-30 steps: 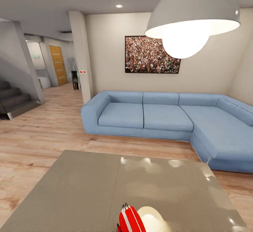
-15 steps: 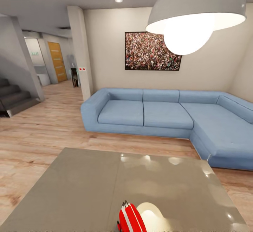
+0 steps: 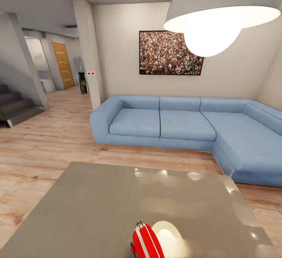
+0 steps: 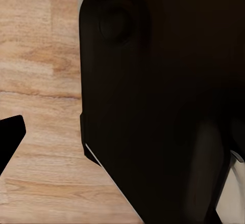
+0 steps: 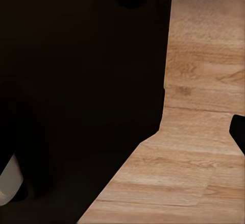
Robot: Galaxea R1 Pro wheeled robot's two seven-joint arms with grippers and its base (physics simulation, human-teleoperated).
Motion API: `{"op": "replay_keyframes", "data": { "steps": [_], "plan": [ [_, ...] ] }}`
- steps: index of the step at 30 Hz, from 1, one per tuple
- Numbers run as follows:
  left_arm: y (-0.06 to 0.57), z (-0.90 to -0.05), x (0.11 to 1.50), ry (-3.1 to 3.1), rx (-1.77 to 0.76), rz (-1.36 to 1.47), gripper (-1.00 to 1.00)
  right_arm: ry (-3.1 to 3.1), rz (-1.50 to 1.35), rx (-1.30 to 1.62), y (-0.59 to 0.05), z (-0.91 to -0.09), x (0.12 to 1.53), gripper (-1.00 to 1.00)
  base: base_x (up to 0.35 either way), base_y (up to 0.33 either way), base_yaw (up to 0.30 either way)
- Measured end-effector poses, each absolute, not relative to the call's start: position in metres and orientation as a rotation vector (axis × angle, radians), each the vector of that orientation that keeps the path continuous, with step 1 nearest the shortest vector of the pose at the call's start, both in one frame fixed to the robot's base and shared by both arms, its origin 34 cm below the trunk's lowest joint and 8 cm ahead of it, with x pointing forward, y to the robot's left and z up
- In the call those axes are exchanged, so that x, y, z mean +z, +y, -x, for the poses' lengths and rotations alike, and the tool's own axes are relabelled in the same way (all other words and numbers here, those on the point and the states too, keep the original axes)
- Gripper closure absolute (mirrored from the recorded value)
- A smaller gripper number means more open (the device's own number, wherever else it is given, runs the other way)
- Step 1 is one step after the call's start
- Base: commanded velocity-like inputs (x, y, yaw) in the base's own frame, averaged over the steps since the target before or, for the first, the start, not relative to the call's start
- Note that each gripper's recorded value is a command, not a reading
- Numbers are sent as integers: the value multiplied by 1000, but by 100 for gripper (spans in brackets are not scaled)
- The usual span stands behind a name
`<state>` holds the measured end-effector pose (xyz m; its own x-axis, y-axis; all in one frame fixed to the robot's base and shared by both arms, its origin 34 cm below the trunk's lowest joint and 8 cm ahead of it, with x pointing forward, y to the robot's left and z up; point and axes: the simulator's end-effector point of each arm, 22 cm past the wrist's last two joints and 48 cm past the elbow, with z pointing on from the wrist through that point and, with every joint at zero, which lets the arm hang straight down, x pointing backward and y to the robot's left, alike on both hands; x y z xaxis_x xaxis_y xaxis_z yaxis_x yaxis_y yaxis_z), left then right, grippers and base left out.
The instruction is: Turn on the radio receiver that's on the table in the living room.
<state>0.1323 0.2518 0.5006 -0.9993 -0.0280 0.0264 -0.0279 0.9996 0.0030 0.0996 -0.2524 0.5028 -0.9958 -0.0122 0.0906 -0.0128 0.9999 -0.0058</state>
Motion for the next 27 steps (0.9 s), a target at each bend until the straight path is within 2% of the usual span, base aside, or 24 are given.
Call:
{"op": "replay_keyframes", "data": {
  "steps": [27],
  "plan": [
    [252,-115,501,-3071,-5,-44,-100,-3007,-17,4,-252,-83,505,-100,0,0,0]
  ]
}}
